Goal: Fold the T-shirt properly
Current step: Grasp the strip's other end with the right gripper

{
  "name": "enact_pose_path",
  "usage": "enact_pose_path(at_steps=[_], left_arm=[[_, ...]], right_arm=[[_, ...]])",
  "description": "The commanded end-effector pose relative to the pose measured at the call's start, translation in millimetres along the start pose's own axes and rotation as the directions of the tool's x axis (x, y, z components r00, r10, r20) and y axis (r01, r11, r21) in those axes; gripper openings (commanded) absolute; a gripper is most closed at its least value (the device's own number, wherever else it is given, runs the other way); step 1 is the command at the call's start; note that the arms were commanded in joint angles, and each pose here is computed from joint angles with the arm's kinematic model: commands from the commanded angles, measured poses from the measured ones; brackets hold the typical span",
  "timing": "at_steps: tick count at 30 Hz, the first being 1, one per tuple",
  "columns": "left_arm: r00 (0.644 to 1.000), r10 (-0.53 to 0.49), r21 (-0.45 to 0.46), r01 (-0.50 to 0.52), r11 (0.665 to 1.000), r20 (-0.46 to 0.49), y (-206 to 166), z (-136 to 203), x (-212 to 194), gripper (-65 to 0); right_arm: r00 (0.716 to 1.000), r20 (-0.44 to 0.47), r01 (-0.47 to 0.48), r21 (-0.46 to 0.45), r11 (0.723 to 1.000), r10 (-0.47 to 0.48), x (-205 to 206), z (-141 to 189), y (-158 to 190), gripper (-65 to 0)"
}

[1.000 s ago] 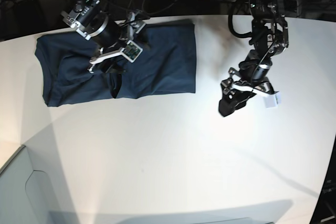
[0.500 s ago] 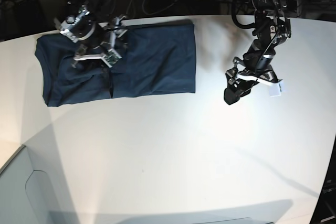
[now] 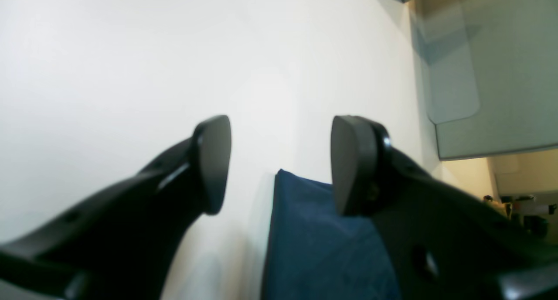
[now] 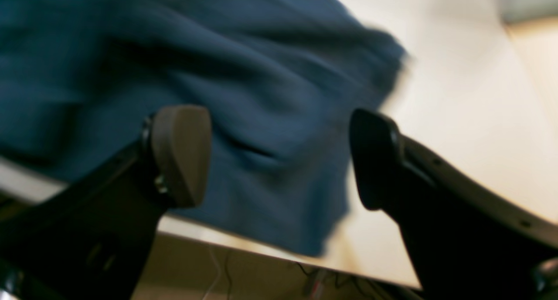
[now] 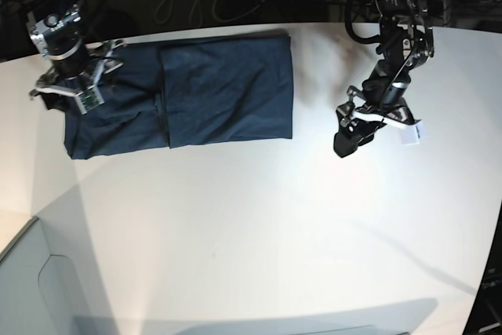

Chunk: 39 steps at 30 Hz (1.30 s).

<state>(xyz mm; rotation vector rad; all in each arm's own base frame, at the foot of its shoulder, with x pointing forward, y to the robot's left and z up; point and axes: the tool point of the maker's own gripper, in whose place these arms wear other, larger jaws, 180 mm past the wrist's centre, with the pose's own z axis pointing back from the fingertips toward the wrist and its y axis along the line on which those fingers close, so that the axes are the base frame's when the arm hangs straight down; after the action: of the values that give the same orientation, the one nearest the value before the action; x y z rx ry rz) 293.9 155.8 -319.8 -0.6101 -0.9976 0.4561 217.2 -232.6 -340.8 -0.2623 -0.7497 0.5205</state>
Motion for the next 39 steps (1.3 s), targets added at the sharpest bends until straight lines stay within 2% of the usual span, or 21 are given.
enact_pose_path(at_steps=[1, 4, 9, 18, 25, 27, 34, 39], left_arm=[[0.999, -0.006, -0.026, 0.007, 1.000, 0.031, -6, 2, 9, -30.1], [1.000, -0.001, -0.001, 0.001, 1.000, 0.030, 2, 8, 7, -30.1], [0.999, 0.012, 0.028, -0.013, 1.000, 0.039, 13, 15, 10, -30.1], [0.998, 0.019, 0.081, -0.024, 0.996, 0.057, 33, 27, 14, -30.1], [0.998, 0.013, 0.075, -0.017, 0.997, 0.064, 30, 27, 17, -30.1], [0.998, 0.013, 0.075, -0.017, 0.997, 0.064, 30, 27, 17, -30.1], [0.998, 0.013, 0.076, -0.018, 0.997, 0.063, 30, 27, 16, -30.1], [0.998, 0.013, 0.078, -0.018, 0.997, 0.063, 31, 28, 16, -30.1]], right_arm=[[0.999, 0.027, 0.021, -0.025, 0.999, -0.021, 7, -2, -12, -17.1], [0.994, -0.006, 0.106, -0.082, 0.991, -0.107, -3, -17, -40, -17.1], [0.975, -0.081, 0.204, -0.064, 0.977, -0.209, -23, -51, -55, -17.1], [0.947, -0.169, 0.281, 0.026, 0.959, -0.273, -55, -80, -35, -17.1], [0.933, -0.213, 0.311, 0.065, 0.948, -0.291, -69, -88, -19, -18.1], [0.932, -0.215, 0.311, 0.070, 0.948, -0.290, -69, -89, -17, -21.6], [0.930, -0.224, 0.315, 0.073, 0.946, -0.292, -70, -89, -15, -46.8], [0.931, -0.220, 0.315, 0.073, 0.946, -0.293, -69, -89, -15, -58.4]])
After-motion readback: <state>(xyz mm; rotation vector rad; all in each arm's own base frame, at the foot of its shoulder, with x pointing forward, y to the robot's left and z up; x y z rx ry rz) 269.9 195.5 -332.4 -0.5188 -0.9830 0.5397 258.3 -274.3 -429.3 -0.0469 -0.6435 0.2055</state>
